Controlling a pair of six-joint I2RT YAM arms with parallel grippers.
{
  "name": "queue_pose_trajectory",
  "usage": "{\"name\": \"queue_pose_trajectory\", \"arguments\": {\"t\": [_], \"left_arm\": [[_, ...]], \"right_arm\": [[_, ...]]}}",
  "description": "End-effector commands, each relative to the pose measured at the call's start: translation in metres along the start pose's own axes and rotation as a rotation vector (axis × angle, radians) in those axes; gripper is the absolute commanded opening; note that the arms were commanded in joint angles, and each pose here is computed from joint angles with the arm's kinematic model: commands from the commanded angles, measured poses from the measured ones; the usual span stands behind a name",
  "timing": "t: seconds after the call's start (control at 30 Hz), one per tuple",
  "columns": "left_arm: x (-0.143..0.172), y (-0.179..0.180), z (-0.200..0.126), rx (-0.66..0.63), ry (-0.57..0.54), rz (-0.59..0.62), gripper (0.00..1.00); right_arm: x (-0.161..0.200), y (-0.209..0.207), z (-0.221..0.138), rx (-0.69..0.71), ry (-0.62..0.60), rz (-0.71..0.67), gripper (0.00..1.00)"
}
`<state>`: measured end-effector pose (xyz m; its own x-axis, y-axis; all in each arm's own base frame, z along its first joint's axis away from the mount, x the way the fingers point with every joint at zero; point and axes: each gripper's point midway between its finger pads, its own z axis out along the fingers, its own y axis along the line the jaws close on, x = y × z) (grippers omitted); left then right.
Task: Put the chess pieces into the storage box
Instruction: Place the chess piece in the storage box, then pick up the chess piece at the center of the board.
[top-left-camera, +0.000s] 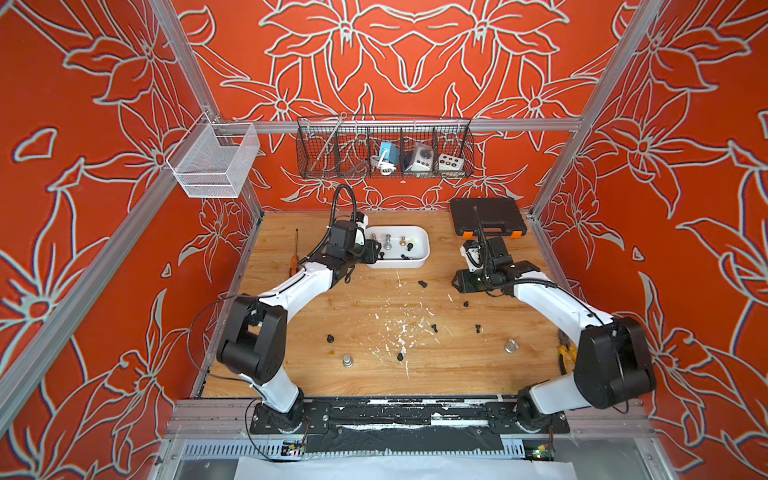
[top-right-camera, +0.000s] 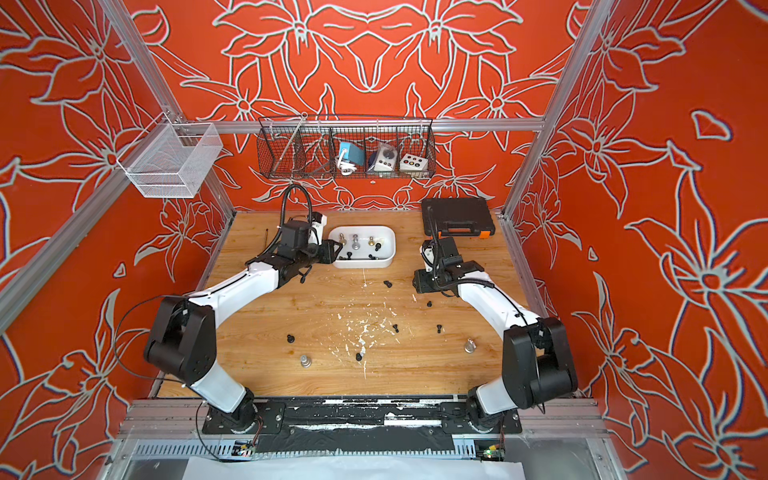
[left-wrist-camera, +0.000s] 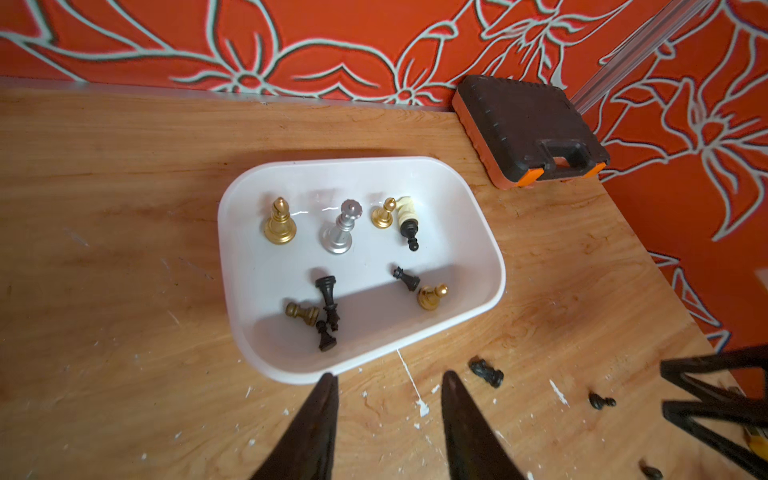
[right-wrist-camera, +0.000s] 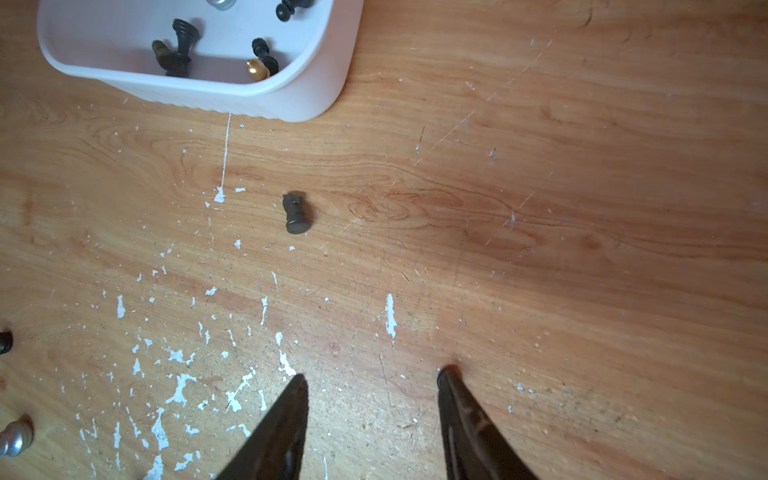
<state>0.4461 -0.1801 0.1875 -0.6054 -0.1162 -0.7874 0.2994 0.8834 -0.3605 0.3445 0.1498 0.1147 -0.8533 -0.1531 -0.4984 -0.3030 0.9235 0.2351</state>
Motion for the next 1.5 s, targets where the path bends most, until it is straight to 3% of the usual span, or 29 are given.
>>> {"name": "queue_pose_trajectory", "arguments": {"t": [0.0,0.33,0.9,1.47], "left_arm": [[-0.011,-0.013,-0.018,0.074,-0.064,0.017,0.42],[-0.003,-0.019,-0.041,0.114,-0.092,0.054,0.44],[0.009,-0.025,-0.044,0.173,-0.071,0.034,0.45],[0.015,-0.027,-0.043,0.191,-0.057,0.022,0.45]], "right_arm": [[-0.004,0.015,0.008,-0.024,0.044,-0.069,0.53],[-0.010,0.050,0.052,0.021,0.150,-0.299,0.52],[-0.010,0.058,0.095,0.036,0.234,-0.371,0.40],[-0.007,0.063,0.119,0.024,0.270,-0.380,0.36]]}}
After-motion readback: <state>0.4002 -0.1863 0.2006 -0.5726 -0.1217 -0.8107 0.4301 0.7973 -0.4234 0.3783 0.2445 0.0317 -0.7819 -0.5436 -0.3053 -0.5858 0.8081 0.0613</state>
